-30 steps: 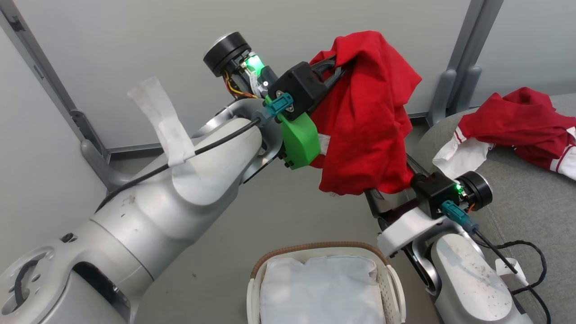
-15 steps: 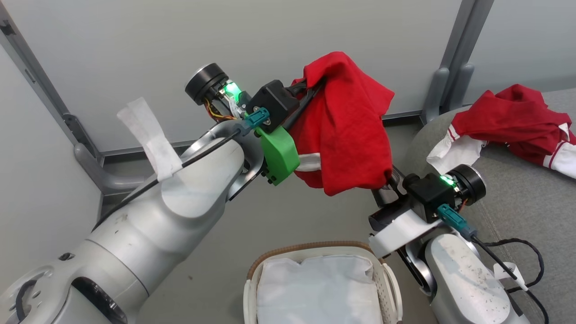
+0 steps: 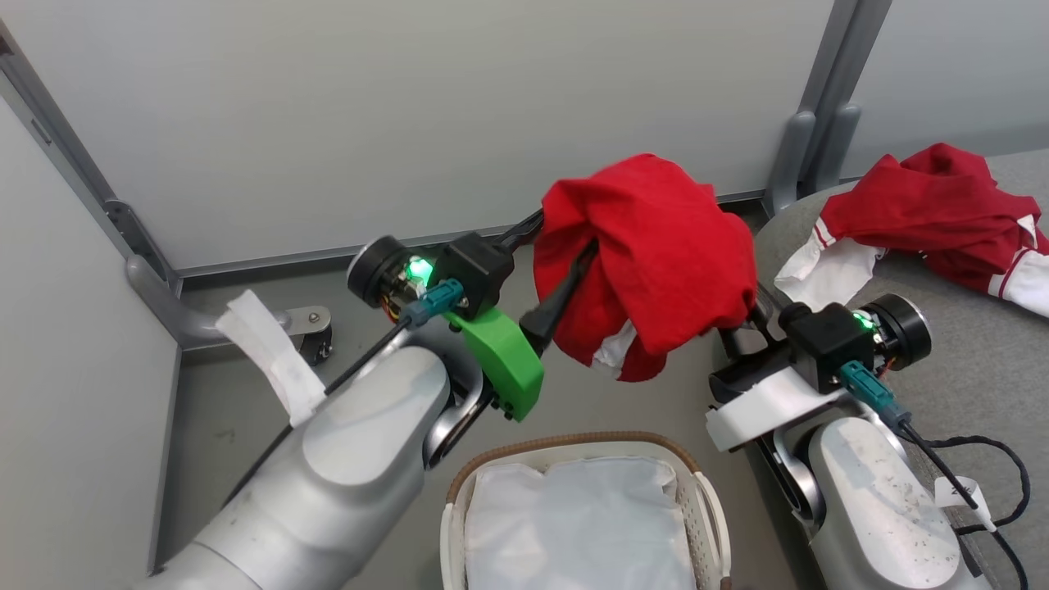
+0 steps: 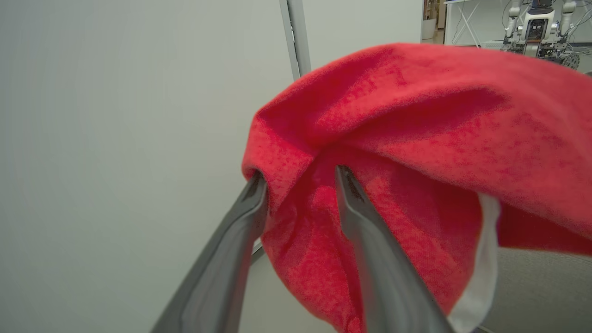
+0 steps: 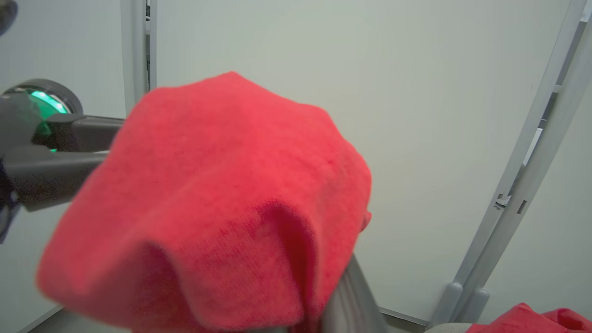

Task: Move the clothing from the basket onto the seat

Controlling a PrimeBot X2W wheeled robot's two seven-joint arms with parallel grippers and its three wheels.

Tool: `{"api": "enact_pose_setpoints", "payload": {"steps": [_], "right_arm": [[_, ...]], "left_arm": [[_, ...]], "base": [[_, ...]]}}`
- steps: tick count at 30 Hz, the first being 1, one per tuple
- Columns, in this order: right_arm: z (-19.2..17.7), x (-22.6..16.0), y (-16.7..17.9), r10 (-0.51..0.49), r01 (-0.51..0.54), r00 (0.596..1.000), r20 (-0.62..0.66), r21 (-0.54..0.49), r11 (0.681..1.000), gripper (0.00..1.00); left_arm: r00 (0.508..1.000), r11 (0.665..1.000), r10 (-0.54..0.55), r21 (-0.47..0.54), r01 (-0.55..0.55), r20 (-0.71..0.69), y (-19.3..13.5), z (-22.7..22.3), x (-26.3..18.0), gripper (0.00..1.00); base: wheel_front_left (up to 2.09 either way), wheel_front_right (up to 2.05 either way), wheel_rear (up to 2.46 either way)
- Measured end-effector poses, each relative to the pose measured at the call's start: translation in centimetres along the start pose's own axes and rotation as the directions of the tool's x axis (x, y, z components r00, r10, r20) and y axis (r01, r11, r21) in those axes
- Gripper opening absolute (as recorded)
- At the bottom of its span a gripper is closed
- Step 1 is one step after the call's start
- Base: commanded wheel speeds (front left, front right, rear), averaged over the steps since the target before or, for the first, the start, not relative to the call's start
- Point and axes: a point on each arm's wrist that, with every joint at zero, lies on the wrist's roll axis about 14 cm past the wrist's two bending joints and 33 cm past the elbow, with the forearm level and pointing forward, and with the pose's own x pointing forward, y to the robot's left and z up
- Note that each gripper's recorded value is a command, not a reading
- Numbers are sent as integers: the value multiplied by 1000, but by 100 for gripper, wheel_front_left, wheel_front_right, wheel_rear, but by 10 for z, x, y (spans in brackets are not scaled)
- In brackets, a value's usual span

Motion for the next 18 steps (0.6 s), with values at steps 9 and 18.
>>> {"api": "enact_pose_setpoints", "payload": {"steps": [9, 18], "right_arm": [[-9, -4, -27, -76, 75, 997, -24, -32, 997, 0], [-27, -11, -43, -123, 119, 990, -72, -55, 991, 0]], "left_arm": [[996, 981, 90, -171, -90, -8, -7, -32, -19, 100], [990, 958, 133, -248, -143, -55, -17, -66, -36, 100]], "base": [[0, 0, 0], [0, 0, 0]]}}
